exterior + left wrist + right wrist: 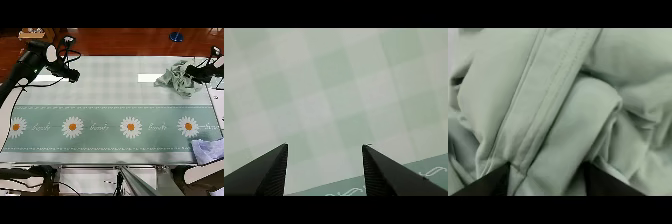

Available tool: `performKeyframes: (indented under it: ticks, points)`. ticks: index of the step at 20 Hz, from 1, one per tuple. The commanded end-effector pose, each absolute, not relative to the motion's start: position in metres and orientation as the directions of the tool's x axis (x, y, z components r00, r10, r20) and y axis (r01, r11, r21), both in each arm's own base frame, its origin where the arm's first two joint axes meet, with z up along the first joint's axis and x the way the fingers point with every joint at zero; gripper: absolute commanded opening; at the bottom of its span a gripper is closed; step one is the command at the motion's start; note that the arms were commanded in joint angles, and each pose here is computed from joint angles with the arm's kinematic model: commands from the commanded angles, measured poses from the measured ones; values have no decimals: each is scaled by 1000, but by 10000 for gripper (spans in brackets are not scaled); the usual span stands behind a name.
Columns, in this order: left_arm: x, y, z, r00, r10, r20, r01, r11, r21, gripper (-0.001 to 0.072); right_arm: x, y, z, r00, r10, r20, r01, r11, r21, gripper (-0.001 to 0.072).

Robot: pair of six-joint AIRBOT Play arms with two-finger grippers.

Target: Fold the shirts.

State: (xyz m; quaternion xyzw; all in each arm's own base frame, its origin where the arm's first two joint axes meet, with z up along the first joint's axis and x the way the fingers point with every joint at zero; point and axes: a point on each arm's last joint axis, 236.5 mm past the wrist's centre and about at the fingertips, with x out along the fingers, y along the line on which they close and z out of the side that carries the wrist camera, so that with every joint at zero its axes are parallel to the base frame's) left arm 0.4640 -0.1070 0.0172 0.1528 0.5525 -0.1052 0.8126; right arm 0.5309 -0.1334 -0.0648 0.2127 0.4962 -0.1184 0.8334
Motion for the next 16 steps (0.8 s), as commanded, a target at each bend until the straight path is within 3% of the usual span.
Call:
performKeyframes:
  ticks: [1,2,3,4,7,10,13,16]
  points:
    - [460,-106,16,351,0,-936,339,932,127,567,534,-114,-95,462,116,-879,457,818,348,488]
    - [458,-106,16,344,2,-939,339,932,126,565,535,-108,-99,458,139,-878,464,805,370,325]
    - [456,-105,17,339,4,-941,339,932,126,551,537,-107,-97,469,147,-871,462,800,384,108]
    - [456,-105,20,343,3,-939,338,933,127,541,542,-106,-88,494,151,-856,455,794,403,19]
    - [459,-105,50,396,-10,-918,329,935,132,540,559,-109,-15,615,123,-779,324,861,392,19]
    - [471,-109,121,538,-51,-842,307,941,139,540,559,-108,114,771,75,-632,183,925,333,19]
    - [464,-109,216,676,-96,-731,282,950,135,540,531,-95,254,904,45,-425,81,958,274,19]
    - [429,-99,297,770,-123,-627,259,957,131,540,477,-71,373,977,43,-209,6,974,228,19]
